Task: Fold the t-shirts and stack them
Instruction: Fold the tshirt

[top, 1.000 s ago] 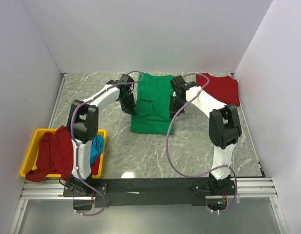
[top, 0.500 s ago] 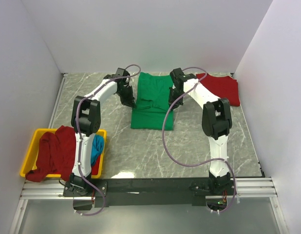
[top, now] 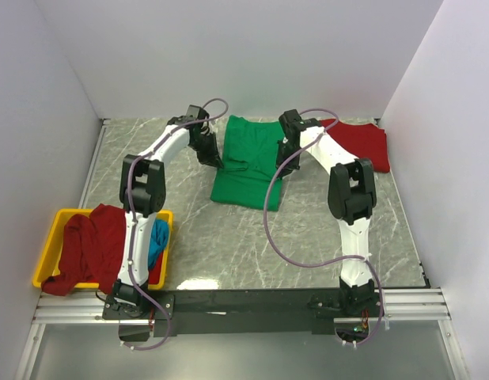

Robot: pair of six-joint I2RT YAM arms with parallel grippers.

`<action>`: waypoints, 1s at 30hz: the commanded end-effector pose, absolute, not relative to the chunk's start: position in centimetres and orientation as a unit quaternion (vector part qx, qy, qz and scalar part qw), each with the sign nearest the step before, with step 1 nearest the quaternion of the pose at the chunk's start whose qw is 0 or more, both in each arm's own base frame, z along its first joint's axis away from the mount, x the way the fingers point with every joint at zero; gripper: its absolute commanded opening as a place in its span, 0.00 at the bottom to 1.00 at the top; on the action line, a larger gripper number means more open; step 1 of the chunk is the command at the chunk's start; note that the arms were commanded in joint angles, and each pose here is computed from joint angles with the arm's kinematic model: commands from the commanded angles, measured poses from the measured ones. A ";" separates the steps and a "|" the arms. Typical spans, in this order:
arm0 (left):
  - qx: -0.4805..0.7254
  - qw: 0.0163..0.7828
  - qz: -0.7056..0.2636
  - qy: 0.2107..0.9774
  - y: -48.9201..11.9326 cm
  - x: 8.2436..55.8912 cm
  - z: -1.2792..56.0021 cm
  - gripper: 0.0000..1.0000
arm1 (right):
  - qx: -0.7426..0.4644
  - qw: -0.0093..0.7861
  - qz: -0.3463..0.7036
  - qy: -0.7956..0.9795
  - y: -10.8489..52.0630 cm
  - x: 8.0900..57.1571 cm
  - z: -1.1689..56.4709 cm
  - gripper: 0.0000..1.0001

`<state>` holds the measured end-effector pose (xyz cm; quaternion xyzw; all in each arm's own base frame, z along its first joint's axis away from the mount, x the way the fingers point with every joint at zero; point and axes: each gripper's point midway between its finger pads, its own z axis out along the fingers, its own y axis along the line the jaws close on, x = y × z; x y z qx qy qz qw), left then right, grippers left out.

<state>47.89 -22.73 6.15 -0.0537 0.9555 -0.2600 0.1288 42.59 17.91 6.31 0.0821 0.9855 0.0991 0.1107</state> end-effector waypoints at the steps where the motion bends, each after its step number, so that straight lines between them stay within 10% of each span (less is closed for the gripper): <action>1: -0.040 0.153 -0.271 0.950 -22.6 49.3 6.9 0.00 | 0.088 0.126 0.098 0.983 17.4 43.7 7.1 0.00; 6: -0.058 0.157 -0.260 0.951 -21.7 50.0 6.6 0.09 | 0.082 0.134 0.111 0.981 17.8 44.7 7.2 0.12; 10: -0.077 0.184 -0.242 0.950 -20.5 50.8 7.8 0.58 | 0.071 0.164 0.143 0.974 18.9 46.5 9.3 0.44; 13: -0.082 0.207 -0.227 0.948 -19.6 50.9 9.3 0.72 | 0.065 0.190 0.158 0.967 19.3 47.4 11.5 0.54; 30: -0.059 0.170 -0.267 0.947 -22.4 41.5 8.6 0.73 | -0.006 0.146 0.222 0.964 26.2 41.6 10.7 0.60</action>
